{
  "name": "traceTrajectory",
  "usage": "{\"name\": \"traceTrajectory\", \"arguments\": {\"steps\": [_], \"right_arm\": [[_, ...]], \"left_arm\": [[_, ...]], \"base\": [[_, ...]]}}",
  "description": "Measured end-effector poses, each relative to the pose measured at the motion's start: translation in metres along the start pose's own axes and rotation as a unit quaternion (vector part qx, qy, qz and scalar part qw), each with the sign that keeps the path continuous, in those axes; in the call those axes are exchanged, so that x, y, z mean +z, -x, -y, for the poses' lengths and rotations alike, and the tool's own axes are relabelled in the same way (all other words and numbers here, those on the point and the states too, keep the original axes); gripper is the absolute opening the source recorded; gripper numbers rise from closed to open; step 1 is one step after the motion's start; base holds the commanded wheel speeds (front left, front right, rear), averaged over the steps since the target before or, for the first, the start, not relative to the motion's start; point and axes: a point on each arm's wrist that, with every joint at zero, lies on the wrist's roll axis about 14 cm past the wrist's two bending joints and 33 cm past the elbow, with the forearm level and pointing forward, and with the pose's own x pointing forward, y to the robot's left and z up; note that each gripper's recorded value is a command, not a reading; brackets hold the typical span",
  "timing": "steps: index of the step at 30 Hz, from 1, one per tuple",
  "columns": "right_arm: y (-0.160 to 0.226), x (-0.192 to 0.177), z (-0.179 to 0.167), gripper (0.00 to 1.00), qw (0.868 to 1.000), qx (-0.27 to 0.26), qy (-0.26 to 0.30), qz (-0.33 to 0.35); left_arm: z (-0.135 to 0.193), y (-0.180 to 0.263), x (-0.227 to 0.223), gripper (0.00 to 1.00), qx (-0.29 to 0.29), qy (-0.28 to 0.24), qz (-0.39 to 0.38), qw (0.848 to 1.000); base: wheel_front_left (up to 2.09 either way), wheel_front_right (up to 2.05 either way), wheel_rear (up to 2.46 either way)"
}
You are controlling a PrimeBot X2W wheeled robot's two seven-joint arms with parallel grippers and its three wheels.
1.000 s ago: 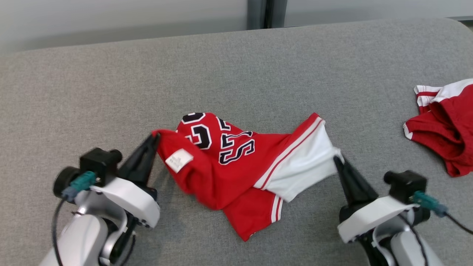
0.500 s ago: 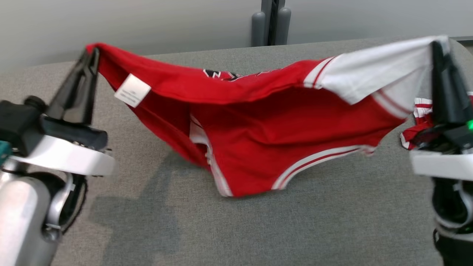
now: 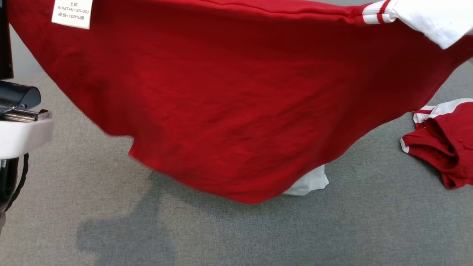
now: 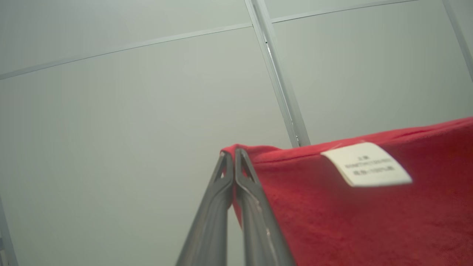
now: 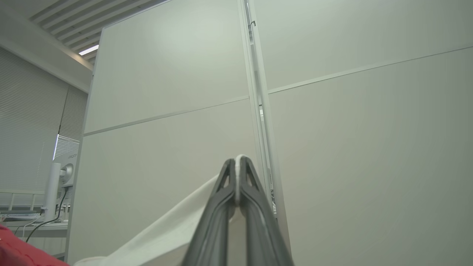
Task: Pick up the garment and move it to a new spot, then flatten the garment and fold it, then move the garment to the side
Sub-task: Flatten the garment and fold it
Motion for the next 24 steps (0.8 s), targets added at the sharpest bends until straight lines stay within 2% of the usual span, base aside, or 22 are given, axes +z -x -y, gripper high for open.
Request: {"name": "traceTrajectory", "arguments": {"steps": [5,11,16,18,24], "right_arm": [[-0.003,-0.019,0.000,0.00,1.000,0.003,-0.006,-0.029],[-0.023,-0.071,0.003,0.00,0.997,0.014,-0.015,-0.079],[-0.064,-0.109,0.010,0.00,0.996,0.025,-0.010,-0.082],[-0.094,-0.128,0.013,0.00,0.997,0.032,-0.006,-0.067],[-0.146,-0.149,0.021,0.00,0.998,0.043,0.032,-0.039]], "left_arm": [[0.003,-0.005,-0.008,0.00,-0.011,0.012,-0.006,1.000],[0.005,-0.029,-0.057,0.00,-0.030,0.046,-0.047,0.997],[0.004,-0.071,-0.097,0.00,-0.044,0.050,-0.060,0.996],[0.000,-0.103,-0.107,0.00,-0.050,0.035,-0.034,0.998],[0.004,-0.143,-0.150,0.00,-0.060,0.013,-0.048,0.997]], "base": [[0.00,0.00,0.00],[0.00,0.00,0.00],[0.00,0.00,0.00],[0.00,0.00,0.00],[0.00,0.00,0.00]]}}
